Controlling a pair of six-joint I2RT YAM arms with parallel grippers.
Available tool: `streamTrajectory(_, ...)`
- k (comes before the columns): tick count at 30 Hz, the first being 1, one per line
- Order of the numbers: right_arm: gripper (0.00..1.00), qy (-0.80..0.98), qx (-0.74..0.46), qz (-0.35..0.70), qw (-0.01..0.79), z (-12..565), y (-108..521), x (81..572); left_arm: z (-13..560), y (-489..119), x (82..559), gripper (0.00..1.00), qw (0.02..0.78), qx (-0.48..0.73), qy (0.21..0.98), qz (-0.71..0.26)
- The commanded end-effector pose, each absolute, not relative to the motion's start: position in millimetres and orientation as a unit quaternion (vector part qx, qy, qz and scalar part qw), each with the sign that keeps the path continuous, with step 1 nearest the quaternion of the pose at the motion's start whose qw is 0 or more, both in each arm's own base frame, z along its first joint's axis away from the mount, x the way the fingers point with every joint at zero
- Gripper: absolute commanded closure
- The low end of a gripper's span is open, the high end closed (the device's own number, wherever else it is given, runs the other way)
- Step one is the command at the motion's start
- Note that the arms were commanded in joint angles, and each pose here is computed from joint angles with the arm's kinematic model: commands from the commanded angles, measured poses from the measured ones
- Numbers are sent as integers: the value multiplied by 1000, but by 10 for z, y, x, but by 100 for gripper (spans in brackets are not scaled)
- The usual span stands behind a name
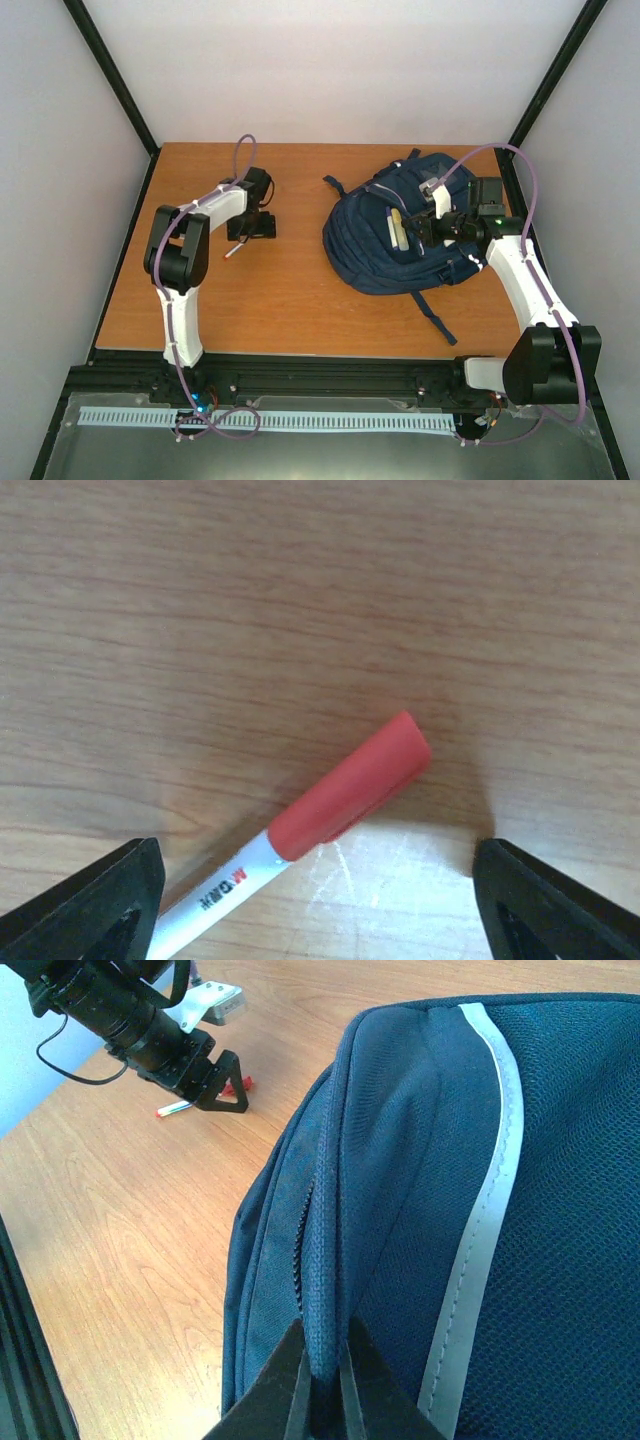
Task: Pack the student bag
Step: Pick up the stationery from the center of the board.
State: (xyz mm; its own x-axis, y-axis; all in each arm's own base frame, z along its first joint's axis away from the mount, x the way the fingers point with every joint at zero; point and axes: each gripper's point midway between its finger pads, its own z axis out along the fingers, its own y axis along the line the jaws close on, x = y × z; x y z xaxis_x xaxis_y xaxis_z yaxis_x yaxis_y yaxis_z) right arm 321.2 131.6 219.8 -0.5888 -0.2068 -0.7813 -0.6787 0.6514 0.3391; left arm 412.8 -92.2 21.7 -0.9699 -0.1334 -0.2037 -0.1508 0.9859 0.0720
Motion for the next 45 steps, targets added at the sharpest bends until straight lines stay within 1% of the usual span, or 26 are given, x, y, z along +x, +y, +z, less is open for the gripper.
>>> streamTrajectory(1, 97, 789, -305, 353, 399, 2452, 1433, 3156, 142, -1039, 3987, 17, 56, -62, 996, 1)
streamTrajectory(2, 97, 789, -305, 354, 398, 2447, 1434, 3155, 131, -1082, 3927, 20, 47, -65, 997, -13)
streamTrajectory(3, 97, 788, -306, 355, 398, 2454, 1439, 3152, 100, -1130, 3840, 26, 34, -66, 997, -29)
streamTrajectory(5, 97, 787, -307, 356, 399, 2463, 1441, 3150, 86, -1216, 3706, 32, 16, -71, 996, -53)
streamTrajectory(9, 97, 787, -307, 361, 396, 2453, 1453, 3147, 88, -1420, 3443, 38, -3, -61, 994, -86)
streamTrajectory(13, 97, 787, -307, 366, 391, 2439, 1460, 3145, 59, -1554, 3242, 43, -16, -34, 997, -71)
streamTrajectory(14, 97, 786, -308, 367, 391, 2446, 1463, 3141, 47, -1576, 3216, 47, -17, -28, 997, -66)
streamTrajectory(16, 97, 785, -308, 367, 392, 2454, 1463, 3136, 11, -1617, 3175, 60, -22, -23, 998, -63)
streamTrajectory(18, 97, 785, -308, 367, 393, 2461, 1462, 3131, -38, -1616, 3153, 67, -30, -28, 998, -57)
streamTrajectory(21, 97, 784, -309, 365, 395, 2476, 1460, 3121, -45, -1647, 3131, 75, -36, -26, 997, -56)
streamTrajectory(26, 97, 783, -310, 363, 398, 2500, 1460, 3115, 12, -1565, 3141, 87, -35, -28, 999, -25)
streamTrajectory(29, 97, 783, -310, 363, 399, 2502, 1458, 3113, 107, -1578, 3151, 94, -30, -26, 999, -29)
streamTrajectory(31, 97, 782, -311, 364, 399, 2508, 1461, 3108, 216, -1632, 3164, 97, -23, -25, 999, -42)
streamTrajectory(33, 97, 782, -311, 363, 400, 2512, 1460, 3106, 397, -1763, 3189, 98, -10, -24, 997, -75)
streamTrajectory(35, 97, 782, -311, 364, 400, 2513, 1461, 3104, 651, -1985, 3231, 97, 9, -21, 991, -134)
streamTrajectory(38, 97, 782, -311, 365, 399, 2512, 1463, 3101, 1177, -2413, 3316, 97, 56, -1, 969, -239)
streamTrajectory(41, 97, 782, -310, 364, 400, 2513, 1462, 3104, 1756, -2757, 3348, 97, 119, 34, 944, -305)
streamTrajectory(43, 97, 782, -310, 363, 401, 2516, 1459, 3106, 2061, -2981, 3318, 97, 134, 55, 921, -361)
streamTrajectory(45, 97, 782, -310, 362, 402, 2520, 1452, 3111, 2258, -3170, 3260, 97, 131, 70, 898, -413)
